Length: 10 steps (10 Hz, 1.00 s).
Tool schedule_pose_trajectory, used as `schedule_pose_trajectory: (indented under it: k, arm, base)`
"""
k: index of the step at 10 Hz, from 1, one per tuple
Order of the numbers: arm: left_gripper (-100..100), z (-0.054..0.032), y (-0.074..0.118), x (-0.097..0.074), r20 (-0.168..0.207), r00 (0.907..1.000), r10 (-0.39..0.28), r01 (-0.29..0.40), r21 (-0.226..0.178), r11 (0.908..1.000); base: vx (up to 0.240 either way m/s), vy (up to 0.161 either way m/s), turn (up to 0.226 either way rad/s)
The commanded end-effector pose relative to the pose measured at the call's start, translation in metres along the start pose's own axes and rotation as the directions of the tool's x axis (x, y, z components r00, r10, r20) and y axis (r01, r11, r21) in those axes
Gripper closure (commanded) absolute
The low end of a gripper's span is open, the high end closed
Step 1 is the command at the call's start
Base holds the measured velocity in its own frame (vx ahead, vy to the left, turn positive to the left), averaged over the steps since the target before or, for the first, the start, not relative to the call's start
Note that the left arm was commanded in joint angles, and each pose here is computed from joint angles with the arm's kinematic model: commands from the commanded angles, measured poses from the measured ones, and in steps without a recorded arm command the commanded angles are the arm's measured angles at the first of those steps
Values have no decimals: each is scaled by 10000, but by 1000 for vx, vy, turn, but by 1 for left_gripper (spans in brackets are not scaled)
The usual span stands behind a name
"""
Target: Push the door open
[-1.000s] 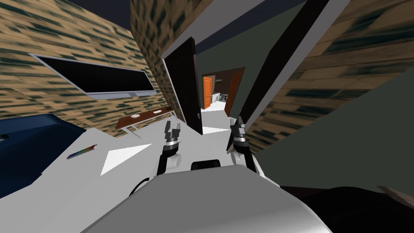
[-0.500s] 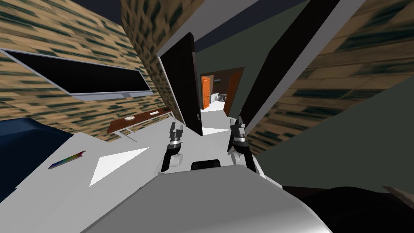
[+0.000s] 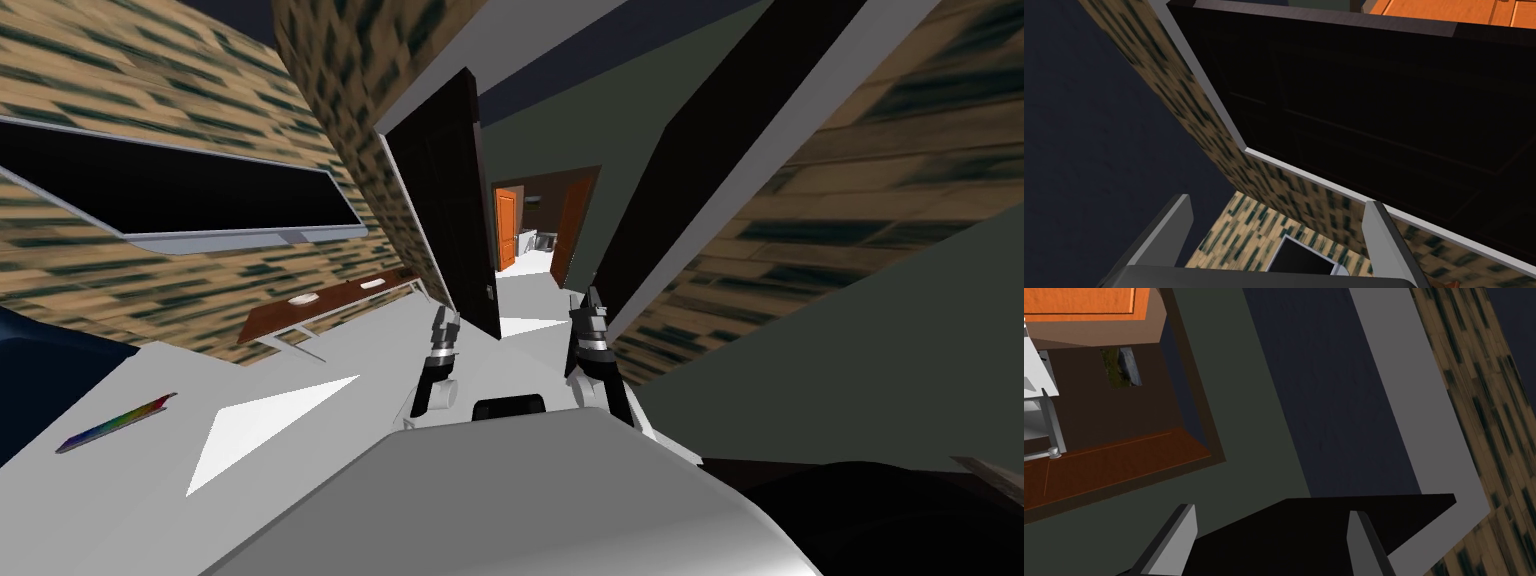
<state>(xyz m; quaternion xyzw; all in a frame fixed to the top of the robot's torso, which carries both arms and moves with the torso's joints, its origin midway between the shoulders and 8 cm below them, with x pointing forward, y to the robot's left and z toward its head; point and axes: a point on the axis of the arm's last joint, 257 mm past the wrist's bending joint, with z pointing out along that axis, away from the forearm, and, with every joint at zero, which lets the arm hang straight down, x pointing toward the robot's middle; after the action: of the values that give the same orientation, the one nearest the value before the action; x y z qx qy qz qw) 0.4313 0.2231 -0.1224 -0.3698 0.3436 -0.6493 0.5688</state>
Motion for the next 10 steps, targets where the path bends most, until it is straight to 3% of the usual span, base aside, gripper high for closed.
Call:
schedule_pose_trajectory:
  k: [1,10]
  arm:
    - [-100,-3,149,27,-105,9999,9,-12,-243,9997]
    - [-100,-138,955,219,-710,9975,19,-130,-1560,9877]
  base:
    - [87,73,-87]
    - [83,80,-77]
